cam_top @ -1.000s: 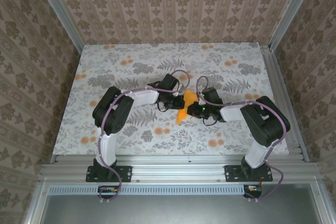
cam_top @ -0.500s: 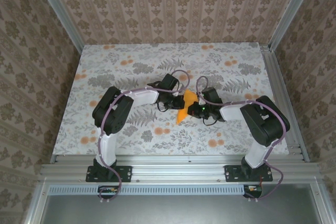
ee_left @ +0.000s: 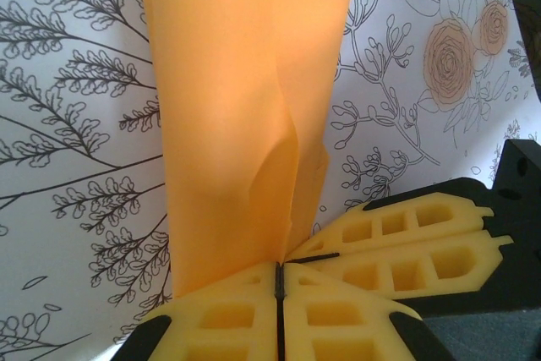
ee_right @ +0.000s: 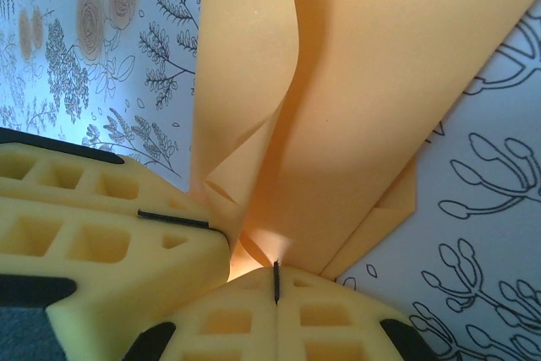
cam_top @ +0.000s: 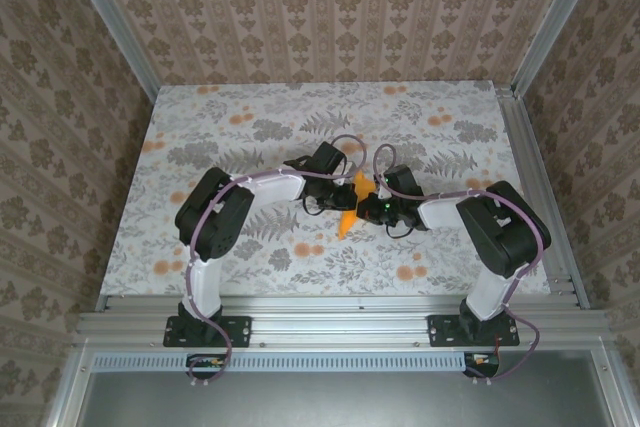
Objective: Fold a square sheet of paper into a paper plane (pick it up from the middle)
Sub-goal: Fold the wing for the fifth time at the center of the table.
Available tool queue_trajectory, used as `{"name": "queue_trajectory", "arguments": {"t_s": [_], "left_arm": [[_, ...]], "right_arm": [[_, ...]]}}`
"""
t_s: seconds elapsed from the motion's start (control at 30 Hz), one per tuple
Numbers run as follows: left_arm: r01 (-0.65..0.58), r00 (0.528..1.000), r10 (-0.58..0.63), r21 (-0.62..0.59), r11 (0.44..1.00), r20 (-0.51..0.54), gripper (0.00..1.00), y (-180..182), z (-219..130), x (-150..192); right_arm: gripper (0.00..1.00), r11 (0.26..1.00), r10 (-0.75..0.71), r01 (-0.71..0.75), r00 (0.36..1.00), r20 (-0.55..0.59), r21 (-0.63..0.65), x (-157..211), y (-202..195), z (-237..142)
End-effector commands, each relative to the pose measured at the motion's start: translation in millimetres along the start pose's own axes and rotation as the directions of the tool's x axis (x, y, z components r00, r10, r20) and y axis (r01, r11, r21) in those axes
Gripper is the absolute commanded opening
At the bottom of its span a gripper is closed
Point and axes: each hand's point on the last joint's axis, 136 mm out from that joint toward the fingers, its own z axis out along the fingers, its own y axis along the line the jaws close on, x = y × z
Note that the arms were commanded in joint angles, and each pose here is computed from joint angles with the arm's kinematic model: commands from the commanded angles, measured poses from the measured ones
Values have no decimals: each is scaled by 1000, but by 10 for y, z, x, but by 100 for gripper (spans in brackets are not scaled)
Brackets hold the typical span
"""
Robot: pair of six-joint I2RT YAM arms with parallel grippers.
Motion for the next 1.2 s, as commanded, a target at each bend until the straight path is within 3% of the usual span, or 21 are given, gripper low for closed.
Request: {"name": "queue_trajectory", "arguments": {"t_s": [0.0, 0.63, 0.9, 1.17], "left_arm": [[15, 1000, -15, 35, 999, -6, 9, -128, -31, -2], [122, 986, -127, 52, 991, 106, 8, -75, 78, -306], [223, 958, -242, 131, 966, 152, 8, -56, 86, -376], [259, 938, -284, 140, 956, 201, 8, 26, -5, -469]], "right_arm": [[3, 995, 34, -31, 999, -36, 92, 151, -307, 67], [1, 999, 29, -29, 1000, -7, 20, 181, -260, 70], [1, 999, 35, -35, 999, -2, 10, 187, -264, 86], [0, 999, 31, -31, 999, -4, 24, 195, -280, 70]]}}
